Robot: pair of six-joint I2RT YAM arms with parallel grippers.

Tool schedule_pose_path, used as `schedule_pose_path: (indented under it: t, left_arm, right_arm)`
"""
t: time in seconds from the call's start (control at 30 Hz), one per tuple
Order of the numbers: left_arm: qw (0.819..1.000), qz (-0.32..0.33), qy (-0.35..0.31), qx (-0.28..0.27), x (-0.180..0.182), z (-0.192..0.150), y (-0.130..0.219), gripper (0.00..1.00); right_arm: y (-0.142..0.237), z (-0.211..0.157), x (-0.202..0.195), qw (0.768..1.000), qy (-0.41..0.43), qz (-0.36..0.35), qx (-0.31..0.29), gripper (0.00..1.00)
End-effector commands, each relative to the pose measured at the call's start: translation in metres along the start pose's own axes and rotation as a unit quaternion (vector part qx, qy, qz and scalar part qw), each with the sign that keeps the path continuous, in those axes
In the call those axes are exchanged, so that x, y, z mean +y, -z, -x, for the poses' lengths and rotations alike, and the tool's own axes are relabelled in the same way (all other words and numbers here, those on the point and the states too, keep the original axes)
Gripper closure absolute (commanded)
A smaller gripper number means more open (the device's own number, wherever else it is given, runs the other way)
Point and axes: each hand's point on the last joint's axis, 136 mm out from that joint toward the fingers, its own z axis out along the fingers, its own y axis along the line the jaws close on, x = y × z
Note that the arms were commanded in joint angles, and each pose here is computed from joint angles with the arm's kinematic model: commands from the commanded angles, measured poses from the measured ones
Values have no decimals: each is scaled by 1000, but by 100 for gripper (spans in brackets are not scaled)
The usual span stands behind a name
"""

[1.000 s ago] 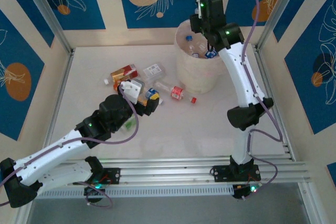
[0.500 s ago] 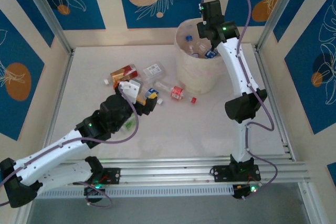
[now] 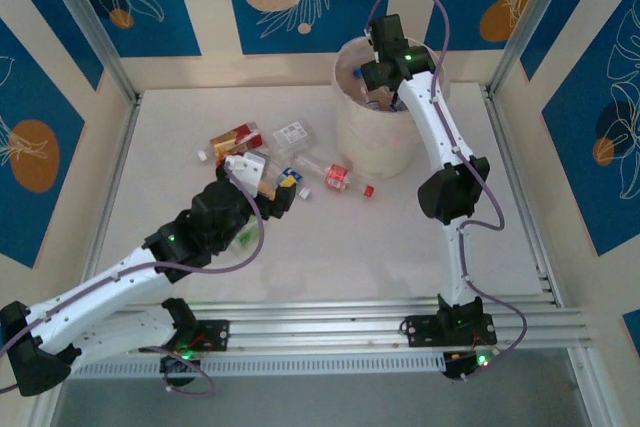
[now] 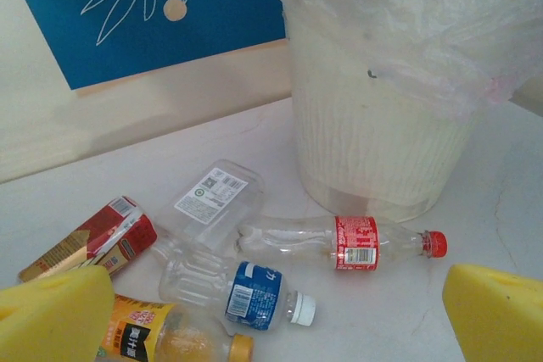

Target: Put the plastic bottles in the bin

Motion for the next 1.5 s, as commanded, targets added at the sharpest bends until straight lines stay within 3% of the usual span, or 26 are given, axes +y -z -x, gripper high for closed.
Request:
schedule_pose_path:
  t: [0.0, 0.23, 0.5, 0.73, 1.0, 1.27, 1.47]
  left_arm:
    - [1000, 23, 9, 1, 10, 3, 4, 0]
    - [999, 42, 10, 26, 17, 0, 4, 0]
    - [985, 79, -15, 151, 34, -26, 2, 0]
    - [949, 104, 13, 299, 53, -77, 5, 1]
    - [887, 102, 23, 449, 58, -151, 9, 2]
    - [850, 117, 2, 513, 67, -190, 5, 3]
    - [833, 119, -2, 541, 69, -210, 0, 2]
  right_arm:
    - [21, 18, -6, 999, -21, 15, -30, 9]
    - [57, 34, -4, 996, -39, 42, -65, 7]
    - [109, 35, -9, 988, -91, 90, -84, 1]
    - [151, 22, -15, 975, -157, 128, -91, 1]
    - [175, -18, -3, 968, -195, 150, -50, 1]
    - [190, -56, 13, 965, -211, 152, -25, 1]
    - [192, -79, 15, 965, -220, 140, -11, 1]
